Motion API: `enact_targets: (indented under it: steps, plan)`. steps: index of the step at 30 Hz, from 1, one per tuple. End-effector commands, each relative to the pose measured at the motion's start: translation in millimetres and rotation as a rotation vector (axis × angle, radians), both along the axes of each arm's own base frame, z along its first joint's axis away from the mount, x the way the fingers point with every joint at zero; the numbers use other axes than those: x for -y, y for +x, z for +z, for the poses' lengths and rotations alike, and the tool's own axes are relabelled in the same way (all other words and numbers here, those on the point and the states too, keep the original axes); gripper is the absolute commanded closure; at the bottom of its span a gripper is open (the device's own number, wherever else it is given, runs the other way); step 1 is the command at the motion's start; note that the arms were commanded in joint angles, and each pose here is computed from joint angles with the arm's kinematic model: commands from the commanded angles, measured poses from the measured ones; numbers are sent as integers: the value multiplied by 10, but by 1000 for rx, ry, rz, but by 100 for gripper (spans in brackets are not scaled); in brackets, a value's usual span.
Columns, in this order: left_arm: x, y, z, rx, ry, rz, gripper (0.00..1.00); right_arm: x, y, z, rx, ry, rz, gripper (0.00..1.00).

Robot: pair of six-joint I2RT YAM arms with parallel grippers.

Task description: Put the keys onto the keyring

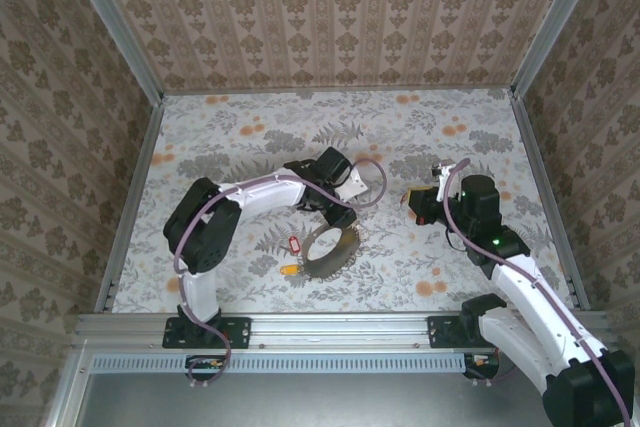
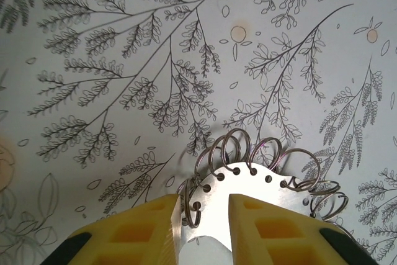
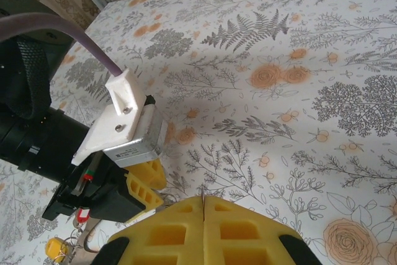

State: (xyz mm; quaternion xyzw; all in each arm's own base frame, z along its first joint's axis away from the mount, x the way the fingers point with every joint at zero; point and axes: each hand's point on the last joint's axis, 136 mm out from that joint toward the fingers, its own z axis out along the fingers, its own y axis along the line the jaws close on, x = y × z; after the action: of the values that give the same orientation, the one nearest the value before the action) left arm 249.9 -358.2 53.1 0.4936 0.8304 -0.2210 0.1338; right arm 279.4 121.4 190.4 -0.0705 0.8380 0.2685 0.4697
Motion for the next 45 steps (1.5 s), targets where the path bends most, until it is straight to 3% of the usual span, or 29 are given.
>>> enact_targets:
  steps: [1,9,14,17,24,33,42,45]
  plan:
    - [-12,-63,-116,-51,2,5,75,-13,10,-39,-12,18,0,100]
    - [-22,-138,-140,-82,-6,-1,82,-21,57,-139,-59,25,-11,100]
    - [-20,-180,-82,-83,-25,3,78,19,68,-251,-113,-2,-32,100]
    - [-12,-173,-2,-76,-41,7,73,49,52,-489,-234,-25,-56,100]
    - [0,-185,-15,-76,-62,10,73,-11,-94,-1111,-464,74,-106,100]
    - [-214,-161,166,-16,-114,70,71,22,-149,-1489,-595,59,-155,100]
    - [-360,-135,499,20,-243,124,69,66,-173,-1421,-604,-8,-194,83]
    - [-414,-105,535,4,-266,145,68,56,-189,-1299,-578,-48,-192,70]
